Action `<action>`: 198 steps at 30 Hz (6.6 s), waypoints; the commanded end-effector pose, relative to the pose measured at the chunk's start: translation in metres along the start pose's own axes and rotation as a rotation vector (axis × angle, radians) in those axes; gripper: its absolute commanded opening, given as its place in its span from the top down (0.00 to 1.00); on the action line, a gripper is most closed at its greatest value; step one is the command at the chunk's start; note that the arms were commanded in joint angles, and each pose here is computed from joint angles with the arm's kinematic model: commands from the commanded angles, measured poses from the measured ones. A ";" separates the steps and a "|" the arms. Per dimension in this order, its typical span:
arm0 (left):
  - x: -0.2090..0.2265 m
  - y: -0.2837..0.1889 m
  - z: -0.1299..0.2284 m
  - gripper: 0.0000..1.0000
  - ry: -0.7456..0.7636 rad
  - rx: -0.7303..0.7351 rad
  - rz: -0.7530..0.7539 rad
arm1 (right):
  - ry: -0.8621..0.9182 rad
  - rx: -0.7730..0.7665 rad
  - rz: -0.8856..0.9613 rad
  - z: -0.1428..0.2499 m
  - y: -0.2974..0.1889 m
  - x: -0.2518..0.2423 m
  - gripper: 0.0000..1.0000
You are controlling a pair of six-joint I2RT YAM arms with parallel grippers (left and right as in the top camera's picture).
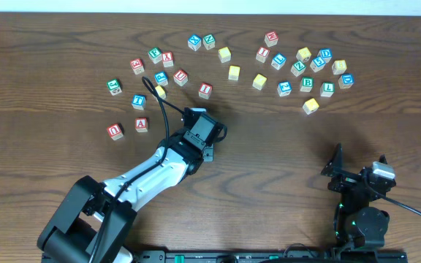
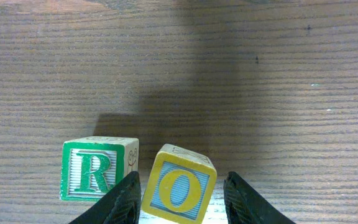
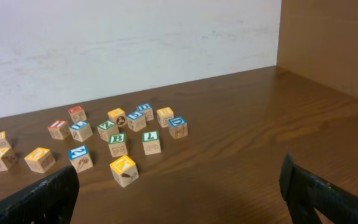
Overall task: Spell out ROBOT
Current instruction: 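Lower the O block beside the R block and open the left gripper, then raise the left gripper and move it back over the block arc, then move the right gripper out over the blocks on the right side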
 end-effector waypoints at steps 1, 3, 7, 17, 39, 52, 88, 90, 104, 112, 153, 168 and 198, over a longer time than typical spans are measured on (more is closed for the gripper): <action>0.004 0.005 0.005 0.57 -0.004 0.015 -0.020 | 0.012 0.005 0.000 0.002 0.000 0.001 0.01; 0.004 0.005 0.004 0.57 -0.002 0.011 -0.019 | 0.012 0.005 0.000 0.002 0.000 0.001 0.01; 0.003 0.005 0.001 0.57 0.010 -0.003 -0.015 | 0.012 0.005 0.000 0.002 0.000 0.001 0.01; 0.002 0.004 -0.002 0.46 0.024 -0.015 -0.012 | 0.012 0.005 0.000 0.002 0.000 0.001 0.01; -0.001 -0.009 -0.055 0.34 0.119 -0.172 0.007 | 0.012 0.005 0.000 0.002 0.000 0.001 0.01; 0.017 -0.041 -0.115 0.31 0.134 -0.248 -0.021 | 0.012 0.005 0.000 0.002 0.000 0.001 0.01; 0.054 -0.081 -0.152 0.31 0.112 -0.224 -0.072 | 0.012 0.005 0.000 0.002 0.000 0.001 0.01; 0.055 -0.083 -0.152 0.31 0.113 -0.221 -0.072 | 0.012 0.005 0.000 0.002 0.000 0.001 0.01; 0.077 -0.085 -0.153 0.22 0.125 -0.215 -0.175 | 0.005 -0.011 0.021 -0.001 0.000 -0.002 0.01; 0.117 -0.079 -0.148 0.18 0.089 -0.173 -0.201 | 0.003 -0.030 0.071 -0.004 -0.001 -0.009 0.01; 0.151 -0.089 -0.150 0.04 0.044 -0.197 -0.194 | 0.017 0.024 -0.353 -0.068 -0.006 0.081 0.01; 0.151 -0.089 -0.150 0.04 0.055 -0.196 -0.195 | -0.176 0.627 -0.168 -0.090 0.141 0.141 0.01; 0.151 -0.089 -0.150 0.04 0.073 -0.194 -0.197 | -0.208 1.056 0.039 0.010 0.203 0.124 0.03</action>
Point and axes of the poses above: each gripper's point midway between its finger pads, its own y axis out along the fingers, its own x axis along the line the jaws close on, z = x × y, the point moved 3 cm from there along -y, back along the fingers, and after that the axes turned 15 degrees about y, right-handed, at the moved point
